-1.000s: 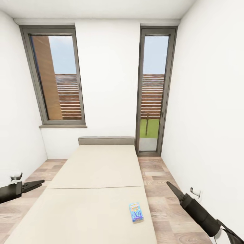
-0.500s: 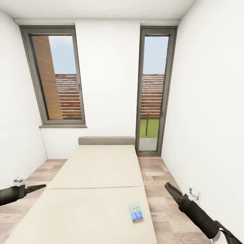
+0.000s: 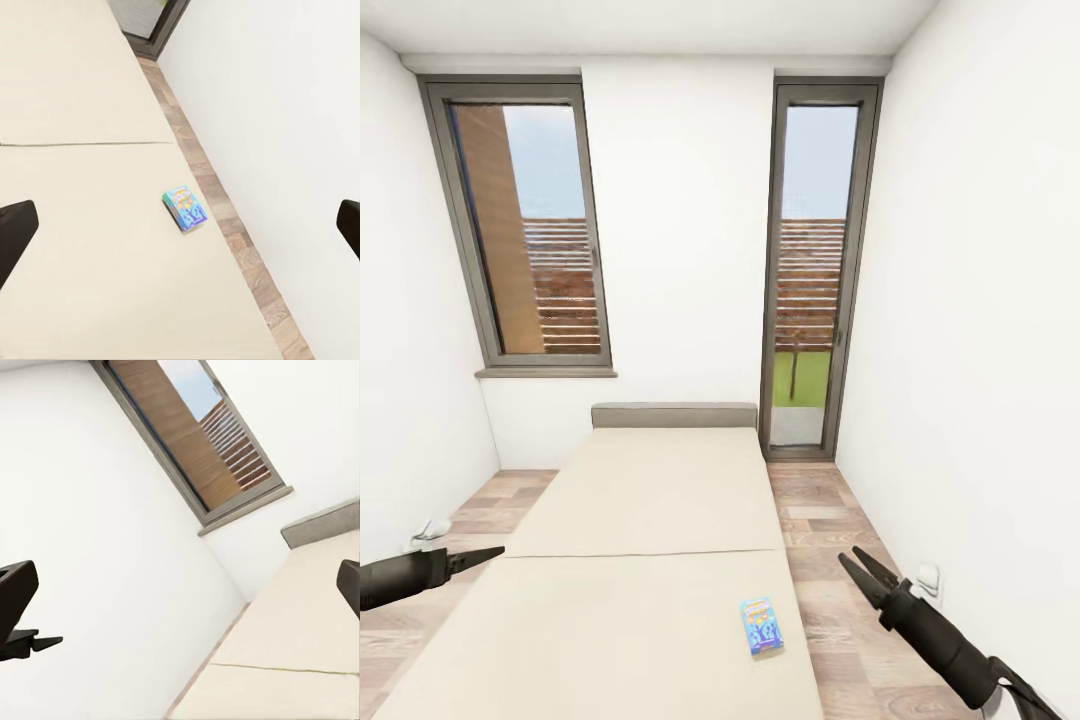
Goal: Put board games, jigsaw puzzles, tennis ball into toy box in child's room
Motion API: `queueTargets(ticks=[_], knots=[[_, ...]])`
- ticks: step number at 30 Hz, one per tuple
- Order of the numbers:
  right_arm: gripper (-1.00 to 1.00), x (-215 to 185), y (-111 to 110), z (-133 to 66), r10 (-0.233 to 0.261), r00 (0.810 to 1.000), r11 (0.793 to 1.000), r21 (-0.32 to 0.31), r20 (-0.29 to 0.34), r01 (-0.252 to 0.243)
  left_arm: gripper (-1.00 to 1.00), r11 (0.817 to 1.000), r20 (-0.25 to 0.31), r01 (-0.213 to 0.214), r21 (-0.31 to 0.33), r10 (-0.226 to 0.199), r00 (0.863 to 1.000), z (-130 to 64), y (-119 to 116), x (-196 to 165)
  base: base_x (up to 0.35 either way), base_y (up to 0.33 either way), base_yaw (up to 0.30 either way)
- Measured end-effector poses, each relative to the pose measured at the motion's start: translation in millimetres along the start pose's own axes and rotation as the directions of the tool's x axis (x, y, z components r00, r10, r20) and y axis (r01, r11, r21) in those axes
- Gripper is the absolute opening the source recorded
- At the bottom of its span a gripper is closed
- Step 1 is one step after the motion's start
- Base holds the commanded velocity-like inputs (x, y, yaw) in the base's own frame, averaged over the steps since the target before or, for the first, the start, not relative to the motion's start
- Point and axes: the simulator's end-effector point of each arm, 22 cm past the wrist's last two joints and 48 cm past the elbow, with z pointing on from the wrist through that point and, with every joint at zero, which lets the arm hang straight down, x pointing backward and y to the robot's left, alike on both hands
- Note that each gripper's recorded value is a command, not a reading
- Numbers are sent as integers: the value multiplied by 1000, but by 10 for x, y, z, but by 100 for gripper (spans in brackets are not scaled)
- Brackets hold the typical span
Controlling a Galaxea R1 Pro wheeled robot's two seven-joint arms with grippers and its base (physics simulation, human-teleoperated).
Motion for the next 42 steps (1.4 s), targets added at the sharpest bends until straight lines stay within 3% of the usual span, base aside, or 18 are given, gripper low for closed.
queueTargets(ticks=[1,2,3,10,16,26,34,42], knots=[[100,6,-16,4,-7,1000,1000,7,-2,7,100,1000,2,-3,-2,3,1000,17,1,4,0,0,0],[100,449,-294,-59,-194,955,972,88,-225,218,100,966,45,-141,-215,154,987,-31,449,-156,0,0,0],[100,537,-364,-88,-212,938,963,103,-273,248,100,964,47,-143,-225,158,986,-28,469,-163,0,0,0],[100,579,-664,-173,-140,940,944,246,-311,222,100,968,52,-133,-213,147,988,71,422,-118,0,0,0],[100,548,-919,-265,-117,940,901,363,-320,236,100,974,62,-106,-200,120,991,302,336,-16,0,0,0],[100,536,-1003,-309,-115,938,884,398,-326,247,100,964,68,-36,-262,55,996,766,283,183,0,0,0],[100,527,-1017,-318,-116,938,882,402,-326,248,100,948,17,-35,-316,43,999,1112,206,396,0,0,0],[100,495,-1116,-362,-116,938,857,444,-326,260,100,936,15,-15,-351,21,1000,1421,69,471,0,0,0]])
